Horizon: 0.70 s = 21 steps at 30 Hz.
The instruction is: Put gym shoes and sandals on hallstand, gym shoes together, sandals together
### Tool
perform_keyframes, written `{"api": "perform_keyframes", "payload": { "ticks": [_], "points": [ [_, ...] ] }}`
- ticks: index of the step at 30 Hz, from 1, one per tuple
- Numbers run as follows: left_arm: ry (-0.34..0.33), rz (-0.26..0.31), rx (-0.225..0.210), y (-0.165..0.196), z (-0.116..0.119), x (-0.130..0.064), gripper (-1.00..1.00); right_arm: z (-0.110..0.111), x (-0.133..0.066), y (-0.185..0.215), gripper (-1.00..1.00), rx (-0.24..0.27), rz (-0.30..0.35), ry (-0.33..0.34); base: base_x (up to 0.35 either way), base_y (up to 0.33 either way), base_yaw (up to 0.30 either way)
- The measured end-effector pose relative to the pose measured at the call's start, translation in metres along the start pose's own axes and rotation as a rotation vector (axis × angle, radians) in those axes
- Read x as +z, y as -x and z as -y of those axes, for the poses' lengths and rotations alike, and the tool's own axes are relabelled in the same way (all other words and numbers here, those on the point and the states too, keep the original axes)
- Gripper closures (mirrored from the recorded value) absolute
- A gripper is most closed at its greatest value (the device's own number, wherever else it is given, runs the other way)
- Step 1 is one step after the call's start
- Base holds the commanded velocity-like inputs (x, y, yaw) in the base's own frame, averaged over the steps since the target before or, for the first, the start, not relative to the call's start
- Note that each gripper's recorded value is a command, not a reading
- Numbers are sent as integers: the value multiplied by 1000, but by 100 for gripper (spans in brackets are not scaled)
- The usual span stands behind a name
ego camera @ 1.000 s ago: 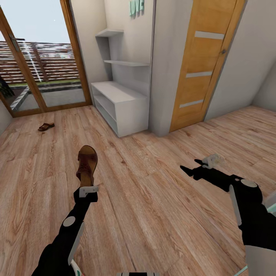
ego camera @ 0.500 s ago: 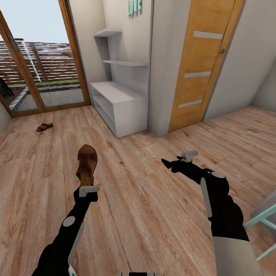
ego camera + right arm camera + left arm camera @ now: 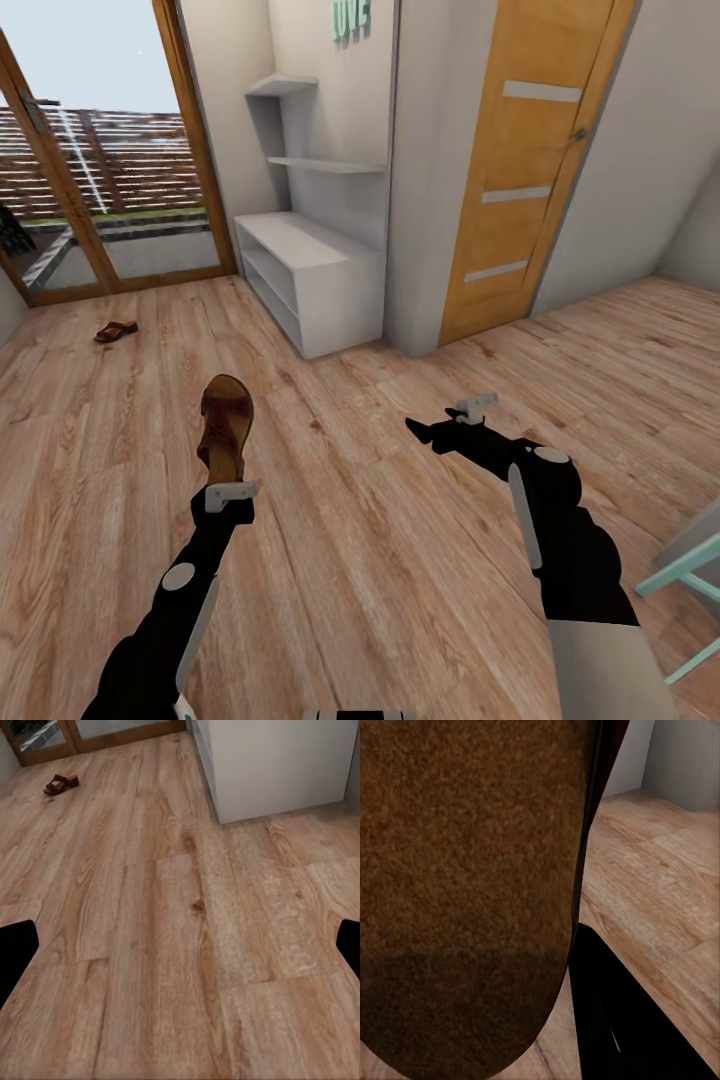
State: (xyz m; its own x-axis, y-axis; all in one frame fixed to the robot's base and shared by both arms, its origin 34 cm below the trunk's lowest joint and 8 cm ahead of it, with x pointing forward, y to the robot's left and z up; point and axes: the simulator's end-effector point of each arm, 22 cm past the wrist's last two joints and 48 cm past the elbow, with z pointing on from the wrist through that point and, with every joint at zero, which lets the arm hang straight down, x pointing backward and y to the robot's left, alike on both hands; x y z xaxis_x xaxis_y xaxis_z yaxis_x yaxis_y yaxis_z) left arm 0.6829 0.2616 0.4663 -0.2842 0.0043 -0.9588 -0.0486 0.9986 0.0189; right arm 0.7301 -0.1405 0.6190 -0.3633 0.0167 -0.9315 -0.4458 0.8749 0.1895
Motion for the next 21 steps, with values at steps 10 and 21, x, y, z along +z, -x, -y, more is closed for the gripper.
{"api": "perform_keyframes", "payload": {
  "ticks": [10,21],
  "points": [
    [0,0,-2,0,0,0,100,0,0,1,-100,-2,1,0,195,-79,0],
    [-3,1,0,1,1,0,100,0,-1,2,-100,-4,4,-2,66,-33,0]
  ]
}}
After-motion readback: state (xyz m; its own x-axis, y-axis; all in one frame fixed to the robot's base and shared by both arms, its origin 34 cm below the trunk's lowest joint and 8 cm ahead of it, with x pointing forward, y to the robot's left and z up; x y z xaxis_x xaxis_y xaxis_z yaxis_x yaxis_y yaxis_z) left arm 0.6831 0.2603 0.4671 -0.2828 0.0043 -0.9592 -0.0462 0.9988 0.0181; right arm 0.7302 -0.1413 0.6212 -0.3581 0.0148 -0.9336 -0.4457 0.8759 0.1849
